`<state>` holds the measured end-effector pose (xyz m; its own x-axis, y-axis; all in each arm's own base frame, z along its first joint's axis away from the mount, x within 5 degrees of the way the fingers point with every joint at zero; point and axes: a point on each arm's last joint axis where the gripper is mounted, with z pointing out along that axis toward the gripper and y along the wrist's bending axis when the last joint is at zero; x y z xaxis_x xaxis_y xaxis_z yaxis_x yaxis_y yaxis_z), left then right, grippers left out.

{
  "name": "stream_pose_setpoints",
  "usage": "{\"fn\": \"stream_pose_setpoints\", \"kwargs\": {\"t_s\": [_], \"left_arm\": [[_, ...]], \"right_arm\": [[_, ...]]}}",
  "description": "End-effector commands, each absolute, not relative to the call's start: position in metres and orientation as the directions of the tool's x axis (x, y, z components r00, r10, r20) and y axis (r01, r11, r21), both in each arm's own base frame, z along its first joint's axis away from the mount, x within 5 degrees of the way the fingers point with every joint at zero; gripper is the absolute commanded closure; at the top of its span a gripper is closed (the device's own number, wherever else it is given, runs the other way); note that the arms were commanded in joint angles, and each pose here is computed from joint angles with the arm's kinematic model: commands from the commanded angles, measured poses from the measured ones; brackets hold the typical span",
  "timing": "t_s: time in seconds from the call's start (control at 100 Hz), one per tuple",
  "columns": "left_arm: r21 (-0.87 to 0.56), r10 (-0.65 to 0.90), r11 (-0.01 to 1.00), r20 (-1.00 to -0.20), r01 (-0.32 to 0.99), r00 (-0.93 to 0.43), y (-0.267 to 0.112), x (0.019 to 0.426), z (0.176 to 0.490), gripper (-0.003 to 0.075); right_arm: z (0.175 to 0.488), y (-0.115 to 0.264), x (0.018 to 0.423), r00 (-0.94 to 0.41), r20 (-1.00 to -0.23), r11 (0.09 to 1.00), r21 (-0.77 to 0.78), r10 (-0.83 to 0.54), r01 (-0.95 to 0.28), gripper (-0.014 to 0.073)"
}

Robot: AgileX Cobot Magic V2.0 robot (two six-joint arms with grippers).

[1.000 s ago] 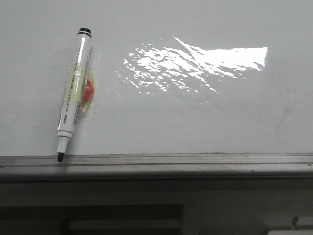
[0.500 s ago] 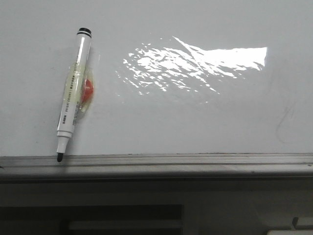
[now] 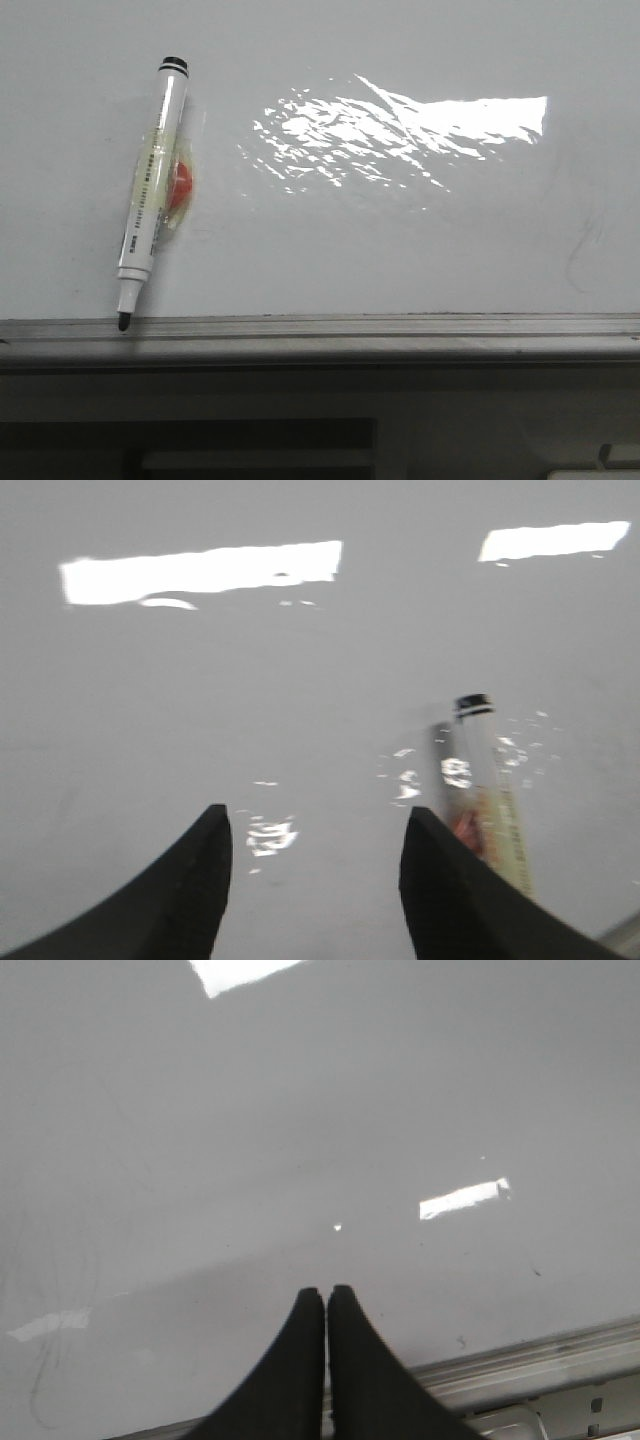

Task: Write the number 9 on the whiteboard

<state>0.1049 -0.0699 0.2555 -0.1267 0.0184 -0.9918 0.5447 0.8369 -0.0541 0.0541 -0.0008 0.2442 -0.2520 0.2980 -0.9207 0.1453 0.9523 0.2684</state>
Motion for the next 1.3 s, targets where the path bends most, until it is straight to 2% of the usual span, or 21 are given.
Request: {"fn": "stream_pose_setpoints", "kwargs": {"t_s": [0.0, 0.22, 0.41, 0.61, 1.29], "left_arm": [[-0.076, -0.041, 0.783, -0.997, 0.617, -0.071, -0.085, 0.105, 0.268, 0.0366], [-0.192, -0.032, 0.713, -0.970, 0.674, -0.242, -0.112, 0.105, 0.251, 0.0366], [-0.183, -0.014, 0.678, -0.971, 0.712, -0.237, -0.132, 0.108, 0.244, 0.0366], [-0.217, -0.024, 0.691, -0.960, 0.690, -0.278, -0.144, 0.116, 0.232, 0.0366], [-0.201, 0.026, 0.717, -0.949, 0.667, -0.314, -0.157, 0.128, 0.209, 0.0377]], "right_arm": [[0.259, -0.002, 0.057, -0.176, -0.943, 0.957, 0.264, 0.283, 0.124, 0.0641], [0.259, 0.002, 0.057, -0.195, -0.943, 0.963, 0.264, 0.270, 0.058, 0.0641], [0.259, 0.002, 0.057, -0.196, -0.943, 0.963, 0.264, 0.270, 0.056, 0.0641], [0.259, 0.002, 0.057, -0.196, -0.943, 0.963, 0.264, 0.270, 0.056, 0.0641], [0.259, 0.002, 0.057, -0.192, -0.944, 0.963, 0.264, 0.270, 0.056, 0.0641]]}}
